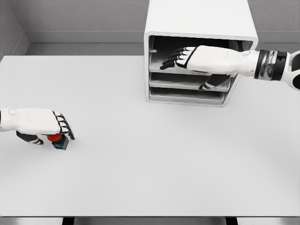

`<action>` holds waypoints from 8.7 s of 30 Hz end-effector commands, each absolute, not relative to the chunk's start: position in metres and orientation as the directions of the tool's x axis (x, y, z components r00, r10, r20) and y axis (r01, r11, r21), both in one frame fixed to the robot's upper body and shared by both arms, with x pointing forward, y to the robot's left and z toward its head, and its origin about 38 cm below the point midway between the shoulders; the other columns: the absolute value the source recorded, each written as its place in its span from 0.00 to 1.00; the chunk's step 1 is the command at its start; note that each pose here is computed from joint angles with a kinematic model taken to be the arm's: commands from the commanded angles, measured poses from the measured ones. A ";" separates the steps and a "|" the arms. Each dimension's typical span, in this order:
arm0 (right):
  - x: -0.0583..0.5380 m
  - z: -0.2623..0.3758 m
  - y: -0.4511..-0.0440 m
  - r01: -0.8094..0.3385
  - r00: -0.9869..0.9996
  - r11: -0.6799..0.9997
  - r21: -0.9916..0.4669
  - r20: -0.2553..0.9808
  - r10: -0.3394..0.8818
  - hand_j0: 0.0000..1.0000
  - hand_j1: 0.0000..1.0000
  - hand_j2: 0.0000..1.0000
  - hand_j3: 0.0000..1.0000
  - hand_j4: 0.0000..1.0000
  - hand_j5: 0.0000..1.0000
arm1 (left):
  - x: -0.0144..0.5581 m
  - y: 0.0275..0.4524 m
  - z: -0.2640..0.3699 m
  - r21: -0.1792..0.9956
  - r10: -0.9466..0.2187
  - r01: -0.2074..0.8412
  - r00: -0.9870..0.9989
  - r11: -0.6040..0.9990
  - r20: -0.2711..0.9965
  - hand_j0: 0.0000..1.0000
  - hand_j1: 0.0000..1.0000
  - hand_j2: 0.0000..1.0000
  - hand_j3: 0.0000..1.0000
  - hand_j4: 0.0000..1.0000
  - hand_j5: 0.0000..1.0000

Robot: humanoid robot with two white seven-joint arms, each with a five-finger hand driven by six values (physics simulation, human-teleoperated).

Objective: Slide open multi-storey tabletop storage cabinets and put open load switch and slide close multi-storey tabletop storage cabinets

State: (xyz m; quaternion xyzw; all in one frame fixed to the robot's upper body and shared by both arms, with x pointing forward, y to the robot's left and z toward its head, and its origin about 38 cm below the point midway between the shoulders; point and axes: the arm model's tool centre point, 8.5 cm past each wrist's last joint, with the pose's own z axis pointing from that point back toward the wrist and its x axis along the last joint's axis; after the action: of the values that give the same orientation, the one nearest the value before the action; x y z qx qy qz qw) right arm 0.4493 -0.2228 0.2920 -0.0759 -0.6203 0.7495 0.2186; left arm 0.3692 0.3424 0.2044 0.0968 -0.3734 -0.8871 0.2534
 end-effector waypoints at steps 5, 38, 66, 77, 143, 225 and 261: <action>0.461 0.264 -0.219 -0.292 -0.854 -0.177 -0.940 0.173 0.491 1.00 1.00 1.00 1.00 1.00 1.00 | 0.369 0.342 0.203 0.712 -0.524 0.381 -0.852 -0.590 0.022 0.65 0.65 0.65 0.65 0.65 0.65; 0.457 0.282 -0.213 -0.389 -0.754 -0.084 -0.917 0.265 0.601 1.00 1.00 1.00 1.00 1.00 1.00 | 0.373 0.321 0.249 0.785 -0.482 0.322 -0.876 -0.529 0.034 0.45 0.45 0.45 0.45 0.45 0.45; 0.466 0.270 -0.208 -0.388 -0.684 -0.130 -0.912 0.190 0.704 1.00 1.00 1.00 1.00 1.00 1.00 | 0.380 0.307 0.283 0.836 -0.453 0.263 -0.891 -0.482 0.019 0.45 0.45 0.45 0.45 0.45 0.45; 0.468 0.246 -0.209 -0.392 -0.736 -0.213 -0.895 0.166 0.657 1.00 1.00 1.00 1.00 1.00 1.00 | 0.384 0.296 0.289 0.851 -0.433 0.239 -0.901 -0.467 0.015 0.45 0.45 0.45 0.45 0.45 0.45; 0.387 0.252 -0.242 -0.237 -0.929 -0.344 -0.909 0.108 0.354 1.00 1.00 1.00 1.00 1.00 1.00 | 0.402 0.225 0.392 0.941 -0.278 -0.019 -0.953 -0.338 -0.119 0.46 0.46 0.46 0.46 0.46 0.46; 0.372 0.392 -0.380 -0.132 -0.824 0.212 -0.968 0.226 0.519 1.00 1.00 1.00 1.00 1.00 1.00 | 0.393 0.122 0.427 0.959 -0.036 -0.155 -0.985 -0.236 -0.168 0.46 0.46 0.46 0.46 0.46 0.46; 0.332 0.189 -0.334 -0.501 -0.752 -0.132 -0.855 0.356 0.555 0.52 0.52 0.52 0.52 0.52 0.52 | 0.384 0.283 0.384 0.938 -0.383 0.137 -0.924 -0.317 0.005 1.00 1.00 1.00 1.00 1.00 1.00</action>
State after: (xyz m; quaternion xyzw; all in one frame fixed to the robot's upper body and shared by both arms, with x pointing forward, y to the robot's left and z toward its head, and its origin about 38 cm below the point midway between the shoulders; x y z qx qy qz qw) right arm 0.3447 -0.3488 0.2173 -0.0680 -0.5691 0.7411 0.3496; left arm 0.3924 0.2665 0.3796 0.0987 -0.5704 -0.8019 0.1480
